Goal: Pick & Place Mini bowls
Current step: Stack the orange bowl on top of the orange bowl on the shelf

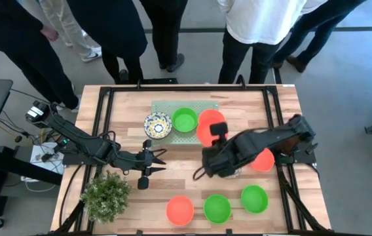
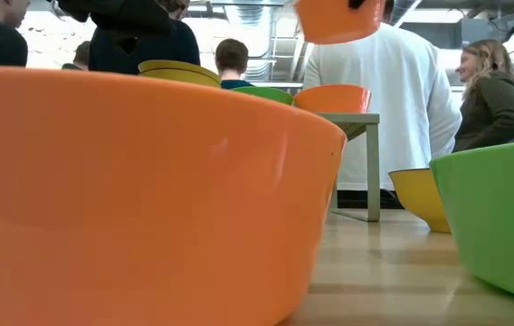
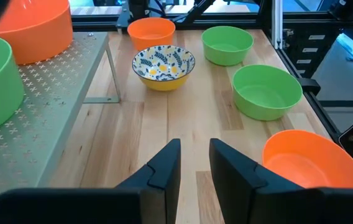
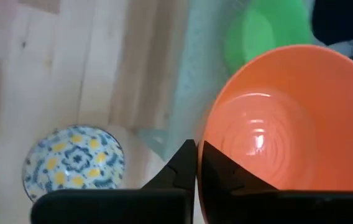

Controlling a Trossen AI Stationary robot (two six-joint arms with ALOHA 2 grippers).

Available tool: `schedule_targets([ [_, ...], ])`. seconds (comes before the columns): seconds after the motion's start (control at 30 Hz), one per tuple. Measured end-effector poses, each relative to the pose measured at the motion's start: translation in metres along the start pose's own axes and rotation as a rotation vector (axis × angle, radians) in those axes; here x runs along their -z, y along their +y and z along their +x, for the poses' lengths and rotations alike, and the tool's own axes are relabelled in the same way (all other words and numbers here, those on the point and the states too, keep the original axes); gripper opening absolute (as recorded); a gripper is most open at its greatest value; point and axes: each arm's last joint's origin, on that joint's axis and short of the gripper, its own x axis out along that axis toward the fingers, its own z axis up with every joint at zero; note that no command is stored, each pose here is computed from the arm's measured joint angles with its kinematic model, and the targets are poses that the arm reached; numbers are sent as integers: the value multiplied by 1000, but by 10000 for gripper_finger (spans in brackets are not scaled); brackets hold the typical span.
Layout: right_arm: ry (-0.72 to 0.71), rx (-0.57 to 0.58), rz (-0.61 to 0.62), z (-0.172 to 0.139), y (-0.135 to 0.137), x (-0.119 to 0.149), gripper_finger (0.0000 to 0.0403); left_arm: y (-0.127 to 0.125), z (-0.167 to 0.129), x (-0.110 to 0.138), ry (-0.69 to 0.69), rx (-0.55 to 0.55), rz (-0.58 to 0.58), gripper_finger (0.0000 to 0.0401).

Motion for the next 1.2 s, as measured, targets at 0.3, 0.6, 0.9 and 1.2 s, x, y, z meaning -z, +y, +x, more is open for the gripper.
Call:
schedule_targets([
  [0.3,-156,39,190,-40,-52,49,4,1,1,7,12,-2,5,85],
  [0.6,-258,46,276,-14,-53,78,5,1,1,7,1,-1,0,85],
  [0.9,-245,-33,220,39,-47,70,5,0,1,1,-58,9,-25,85],
  [1.2,-178,-143,253,70,-59,62,6,0,1,1,-59,9,-23,85],
])
